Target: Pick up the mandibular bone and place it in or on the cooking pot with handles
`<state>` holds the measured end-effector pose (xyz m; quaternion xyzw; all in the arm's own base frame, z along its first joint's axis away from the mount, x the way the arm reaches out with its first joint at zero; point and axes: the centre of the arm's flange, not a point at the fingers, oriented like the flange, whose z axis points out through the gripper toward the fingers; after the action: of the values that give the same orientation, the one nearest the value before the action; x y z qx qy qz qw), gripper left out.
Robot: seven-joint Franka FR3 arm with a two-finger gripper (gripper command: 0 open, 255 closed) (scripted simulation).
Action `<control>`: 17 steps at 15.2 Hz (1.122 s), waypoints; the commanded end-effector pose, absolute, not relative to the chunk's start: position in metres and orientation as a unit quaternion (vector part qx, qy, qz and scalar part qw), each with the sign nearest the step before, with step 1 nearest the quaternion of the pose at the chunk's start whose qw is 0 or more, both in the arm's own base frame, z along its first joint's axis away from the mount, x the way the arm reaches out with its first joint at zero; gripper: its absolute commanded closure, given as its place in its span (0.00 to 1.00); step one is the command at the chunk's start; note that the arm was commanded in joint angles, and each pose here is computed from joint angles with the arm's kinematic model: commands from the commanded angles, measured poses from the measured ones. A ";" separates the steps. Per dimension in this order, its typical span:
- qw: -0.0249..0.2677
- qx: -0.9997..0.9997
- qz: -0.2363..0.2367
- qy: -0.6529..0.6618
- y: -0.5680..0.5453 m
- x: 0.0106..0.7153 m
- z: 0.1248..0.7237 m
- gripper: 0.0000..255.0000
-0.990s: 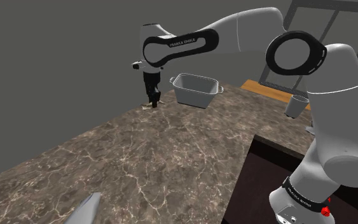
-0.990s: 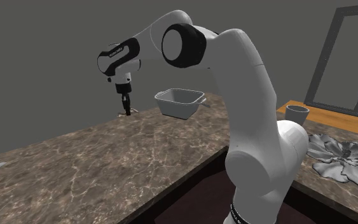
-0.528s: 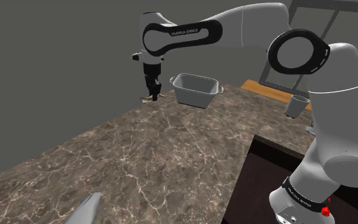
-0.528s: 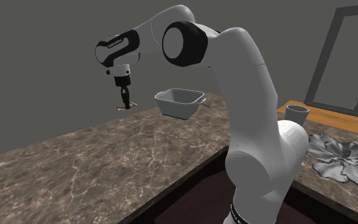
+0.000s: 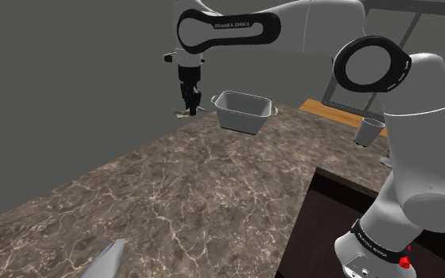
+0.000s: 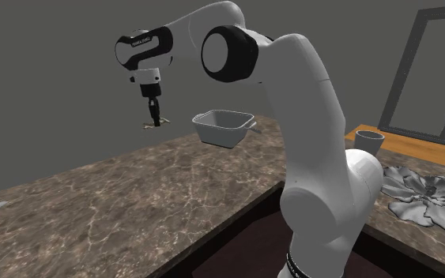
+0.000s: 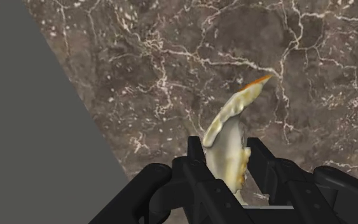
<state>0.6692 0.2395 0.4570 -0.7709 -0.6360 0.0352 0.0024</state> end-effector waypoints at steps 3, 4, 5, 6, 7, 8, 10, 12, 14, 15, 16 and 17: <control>0.002 -0.771 0.035 -0.636 0.239 0.670 0.479 1.00; 0.002 -0.771 0.035 -0.636 0.239 0.670 0.484 1.00; 0.002 -0.771 0.035 -0.636 0.239 0.670 0.490 1.00; 0.002 -0.771 0.035 -0.636 0.239 0.670 0.495 1.00; 0.002 -0.771 0.035 -0.636 0.239 0.670 0.500 1.00; 0.002 -0.771 0.035 -0.636 0.239 0.670 0.505 1.00; 0.002 -0.771 0.035 -0.636 0.226 0.671 0.507 1.00; 0.002 -0.771 0.035 -0.636 0.199 0.673 0.507 1.00; 0.002 -0.771 0.035 -0.636 0.173 0.676 0.508 1.00; 0.002 -0.771 0.035 -0.636 0.160 0.677 0.508 1.00; 0.002 -0.771 0.035 -0.636 0.147 0.678 0.509 1.00; 0.002 -0.771 0.035 -0.636 0.134 0.679 0.509 1.00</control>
<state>0.6787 0.1480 0.5120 -0.7712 -0.6356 0.0352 0.0023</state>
